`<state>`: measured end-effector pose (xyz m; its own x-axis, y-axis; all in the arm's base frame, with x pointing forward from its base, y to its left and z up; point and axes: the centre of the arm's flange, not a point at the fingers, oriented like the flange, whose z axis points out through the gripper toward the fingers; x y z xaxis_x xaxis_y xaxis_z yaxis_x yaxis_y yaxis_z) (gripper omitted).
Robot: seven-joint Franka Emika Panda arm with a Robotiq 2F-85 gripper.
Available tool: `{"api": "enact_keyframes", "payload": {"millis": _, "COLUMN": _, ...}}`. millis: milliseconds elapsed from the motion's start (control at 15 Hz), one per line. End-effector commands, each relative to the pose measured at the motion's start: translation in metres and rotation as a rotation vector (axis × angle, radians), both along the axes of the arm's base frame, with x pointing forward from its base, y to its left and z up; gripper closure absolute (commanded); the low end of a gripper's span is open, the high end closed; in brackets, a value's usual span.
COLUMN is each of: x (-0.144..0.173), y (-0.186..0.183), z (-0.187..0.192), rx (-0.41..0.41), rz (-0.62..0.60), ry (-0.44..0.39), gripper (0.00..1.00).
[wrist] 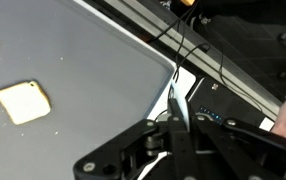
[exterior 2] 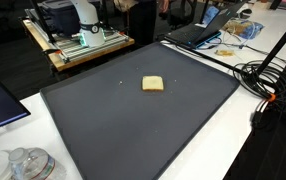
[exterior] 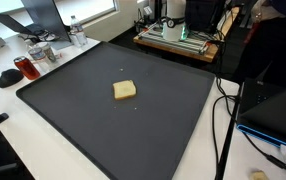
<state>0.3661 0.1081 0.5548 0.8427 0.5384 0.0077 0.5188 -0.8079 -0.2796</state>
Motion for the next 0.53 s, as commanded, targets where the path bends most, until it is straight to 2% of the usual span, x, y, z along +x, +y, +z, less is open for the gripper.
{"api": "enact_keyframes", "payload": {"millis": 0, "x": 0.065, "y": -0.007, "z": 0.003, "rx": 0.016, "rz": -0.061, "ry": -0.056, "gripper": 0.99}}
{"api": "enact_keyframes", "payload": {"millis": 333, "x": 0.132, "y": -0.029, "z": -0.021, "rx": -0.054, "rz": -0.187, "ry": -0.179, "gripper": 0.99}}
{"api": "enact_keyframes", "payload": {"millis": 467, "x": 0.153, "y": -0.035, "z": -0.028, "rx": -0.071, "rz": -0.214, "ry": -0.197, "gripper": 0.99}}
